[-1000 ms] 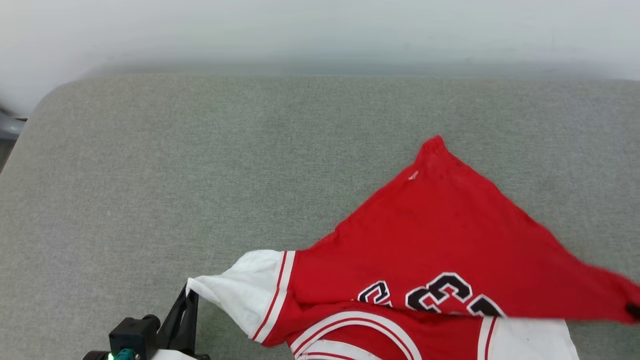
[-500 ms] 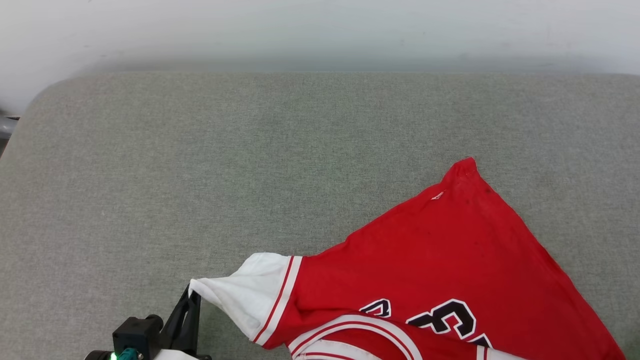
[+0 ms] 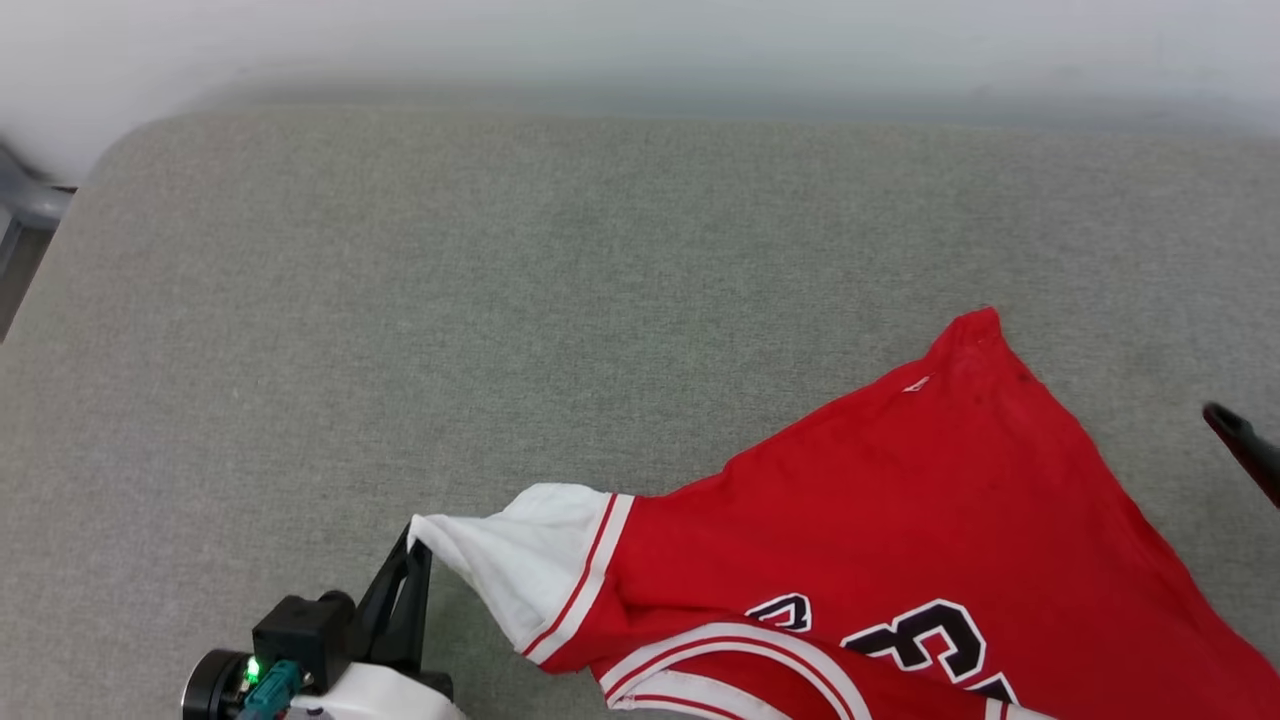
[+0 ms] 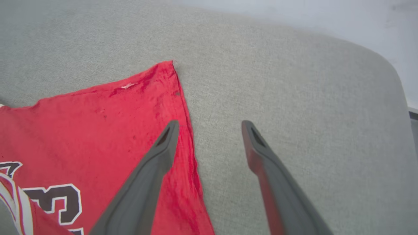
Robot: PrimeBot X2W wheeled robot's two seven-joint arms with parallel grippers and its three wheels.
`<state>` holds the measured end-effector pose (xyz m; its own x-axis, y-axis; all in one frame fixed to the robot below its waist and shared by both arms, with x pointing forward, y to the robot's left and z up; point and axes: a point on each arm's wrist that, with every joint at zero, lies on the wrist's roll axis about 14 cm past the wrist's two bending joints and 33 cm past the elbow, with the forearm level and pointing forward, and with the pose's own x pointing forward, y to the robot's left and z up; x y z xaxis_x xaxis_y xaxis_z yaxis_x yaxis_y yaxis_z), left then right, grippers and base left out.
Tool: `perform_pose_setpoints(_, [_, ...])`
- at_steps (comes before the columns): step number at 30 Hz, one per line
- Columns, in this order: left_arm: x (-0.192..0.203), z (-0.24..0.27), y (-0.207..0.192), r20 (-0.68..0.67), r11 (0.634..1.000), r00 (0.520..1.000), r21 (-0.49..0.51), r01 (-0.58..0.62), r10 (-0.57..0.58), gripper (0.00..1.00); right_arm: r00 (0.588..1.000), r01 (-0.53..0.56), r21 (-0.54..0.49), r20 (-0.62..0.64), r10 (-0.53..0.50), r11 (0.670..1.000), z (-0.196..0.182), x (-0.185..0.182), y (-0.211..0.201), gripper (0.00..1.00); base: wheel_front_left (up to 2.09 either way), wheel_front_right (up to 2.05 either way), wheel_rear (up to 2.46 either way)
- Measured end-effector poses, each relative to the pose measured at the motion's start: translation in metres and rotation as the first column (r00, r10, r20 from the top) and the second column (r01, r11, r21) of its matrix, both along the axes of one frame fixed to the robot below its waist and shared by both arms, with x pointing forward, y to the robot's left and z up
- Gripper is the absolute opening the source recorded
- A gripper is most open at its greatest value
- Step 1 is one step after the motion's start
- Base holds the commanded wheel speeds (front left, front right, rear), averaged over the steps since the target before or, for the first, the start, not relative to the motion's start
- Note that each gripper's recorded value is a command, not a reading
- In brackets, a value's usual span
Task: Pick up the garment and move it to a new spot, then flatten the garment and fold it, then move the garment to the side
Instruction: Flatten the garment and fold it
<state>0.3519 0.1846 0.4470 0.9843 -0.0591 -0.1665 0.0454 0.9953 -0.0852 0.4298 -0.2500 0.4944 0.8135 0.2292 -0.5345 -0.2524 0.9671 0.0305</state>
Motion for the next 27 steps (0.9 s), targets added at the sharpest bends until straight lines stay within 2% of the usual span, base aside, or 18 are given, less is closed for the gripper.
perform_pose_setpoints(5, [0.008, 0.002, -0.001, 0.011, 1.0, 1.0, 0.003, 0.001, -0.001, 0.0, 0.99, -0.133, -0.051, -0.047, 0.131, 0.99, 0.002, 0.033, 0.04, 1.0, 0.0, 0.0, 0.0])
perform_pose_setpoints(10, [0.017, 0.0, -0.004, 0.012, 1.0, 1.0, 0.0, -0.002, 0.002, 0.0, 0.967, -0.214, -0.105, -0.167, 0.194, 0.971, -0.02, 0.06, 0.062, 1.0, 0.0, 0.0, 0.0])
perform_pose_setpoints(20, [0.032, -0.007, -0.01, 0.004, 1.0, 1.0, -0.001, 0.005, -0.005, 0.0, 0.901, -0.328, -0.169, -0.352, 0.254, 0.929, -0.082, 0.096, 0.103, 1.0, 0.0, 0.0, 0.0])
perform_pose_setpoints(27, [0.033, -0.016, -0.01, -0.021, 1.0, 1.0, -0.006, -0.01, 0.01, 0.0, 0.848, -0.358, -0.173, -0.47, 0.243, 0.917, -0.134, 0.091, 0.107, 1.0, 0.0, 0.0, 0.0])
